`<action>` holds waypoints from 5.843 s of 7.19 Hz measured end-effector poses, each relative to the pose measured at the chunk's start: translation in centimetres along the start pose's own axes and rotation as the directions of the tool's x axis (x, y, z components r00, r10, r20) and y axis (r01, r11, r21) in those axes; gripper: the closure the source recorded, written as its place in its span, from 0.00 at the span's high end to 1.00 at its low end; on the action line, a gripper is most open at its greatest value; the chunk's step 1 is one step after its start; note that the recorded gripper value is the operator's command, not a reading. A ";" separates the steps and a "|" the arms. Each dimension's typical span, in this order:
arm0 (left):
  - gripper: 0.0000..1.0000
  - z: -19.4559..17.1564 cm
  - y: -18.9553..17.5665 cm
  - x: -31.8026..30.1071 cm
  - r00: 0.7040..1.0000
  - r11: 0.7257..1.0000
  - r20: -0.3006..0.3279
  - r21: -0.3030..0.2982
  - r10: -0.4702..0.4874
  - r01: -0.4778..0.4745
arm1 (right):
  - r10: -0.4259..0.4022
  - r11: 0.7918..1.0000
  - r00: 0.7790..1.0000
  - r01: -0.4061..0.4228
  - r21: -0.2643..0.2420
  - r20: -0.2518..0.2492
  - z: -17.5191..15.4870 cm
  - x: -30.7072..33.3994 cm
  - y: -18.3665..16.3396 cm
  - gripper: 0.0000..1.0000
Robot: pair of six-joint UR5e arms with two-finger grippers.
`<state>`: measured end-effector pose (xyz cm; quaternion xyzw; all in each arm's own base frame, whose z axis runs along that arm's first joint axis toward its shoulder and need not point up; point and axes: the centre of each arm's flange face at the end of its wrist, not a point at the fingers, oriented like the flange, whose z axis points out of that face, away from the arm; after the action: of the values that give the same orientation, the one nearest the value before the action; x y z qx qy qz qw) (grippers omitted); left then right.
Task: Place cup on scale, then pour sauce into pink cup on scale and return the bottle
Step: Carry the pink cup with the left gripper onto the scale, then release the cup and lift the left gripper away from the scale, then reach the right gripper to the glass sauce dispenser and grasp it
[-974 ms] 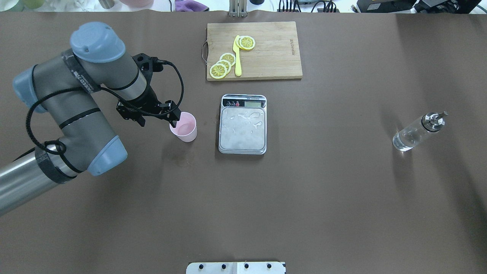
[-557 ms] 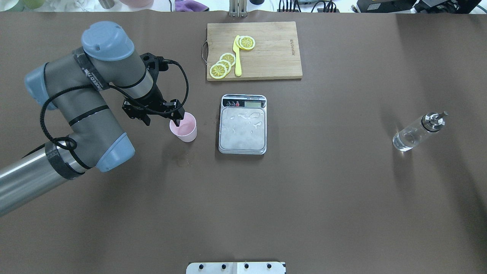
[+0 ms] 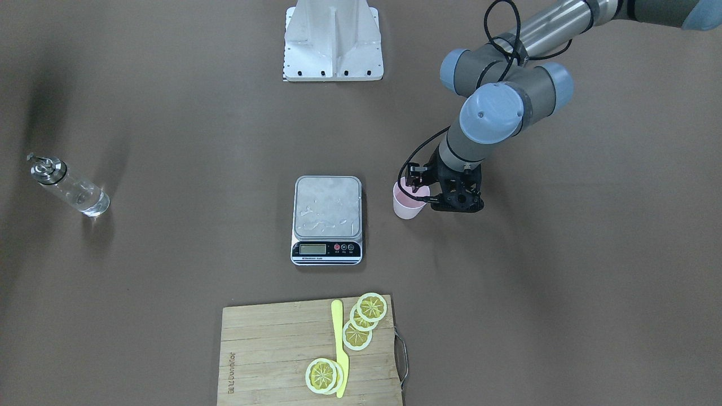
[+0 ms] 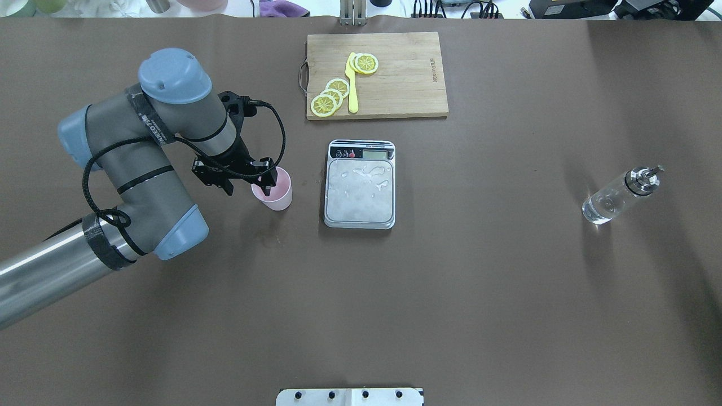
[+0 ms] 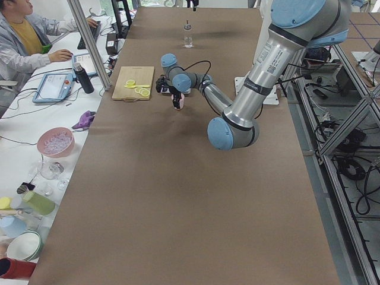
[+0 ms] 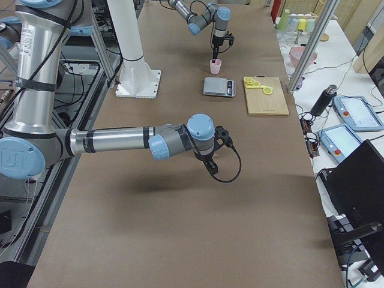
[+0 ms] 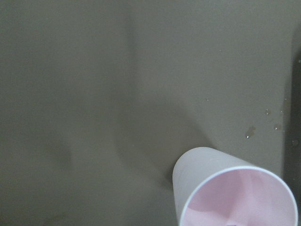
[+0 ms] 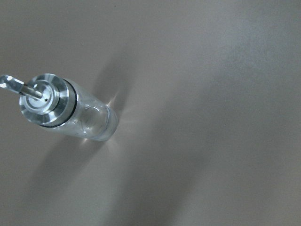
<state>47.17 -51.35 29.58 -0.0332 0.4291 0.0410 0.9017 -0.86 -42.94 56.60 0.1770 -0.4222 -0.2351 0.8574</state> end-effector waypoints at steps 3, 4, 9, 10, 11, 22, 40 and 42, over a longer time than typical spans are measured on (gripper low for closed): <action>0.00 -1.2 0.0 1.5 1.000 1.000 -0.022 0.014 -0.002 0.002 | -0.011 1.000 1.000 0.011 0.002 -0.001 0.0 0.0 -0.2 1.00; 0.00 -2.3 -0.2 2.6 0.999 0.999 -0.037 0.026 -0.025 0.026 | -0.013 1.000 1.000 0.013 0.002 -0.002 0.0 0.0 -0.2 1.00; 0.00 -8.0 -3.6 15.1 0.989 0.987 0.020 0.071 -0.143 0.142 | -0.012 1.000 1.000 0.012 0.004 -0.003 -0.1 -0.1 -0.2 1.00; 0.00 -7.3 -3.5 16.3 0.990 0.988 0.034 0.069 -0.140 0.137 | -0.010 1.000 1.000 0.010 0.006 0.000 -0.2 -0.2 -0.3 1.00; 0.00 -6.4 -3.2 17.0 0.990 0.989 0.042 0.067 -0.132 0.129 | -0.011 1.000 1.000 0.011 0.008 0.001 -0.2 -0.3 -0.3 1.00; 0.98 -6.5 -2.2 17.7 0.996 0.993 -0.009 0.072 -0.092 0.093 | -0.074 0.997 0.997 0.074 0.035 0.014 0.3 -0.9 -0.6 0.99; 0.98 -23.9 -0.4 -0.2 0.992 0.979 0.069 0.178 -0.109 0.095 | -0.155 0.922 0.985 0.119 0.370 0.070 6.7 -0.4 4.9 0.95; 0.98 -23.9 -0.7 -0.4 0.991 0.979 0.071 0.178 -0.114 0.100 | -0.149 0.902 0.989 0.133 0.411 0.006 8.6 -0.2 5.4 0.94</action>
<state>28.60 -54.29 14.86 0.0244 0.3916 -0.0440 0.9188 -6.53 -39.22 64.19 0.3782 -0.4640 -0.2063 0.7740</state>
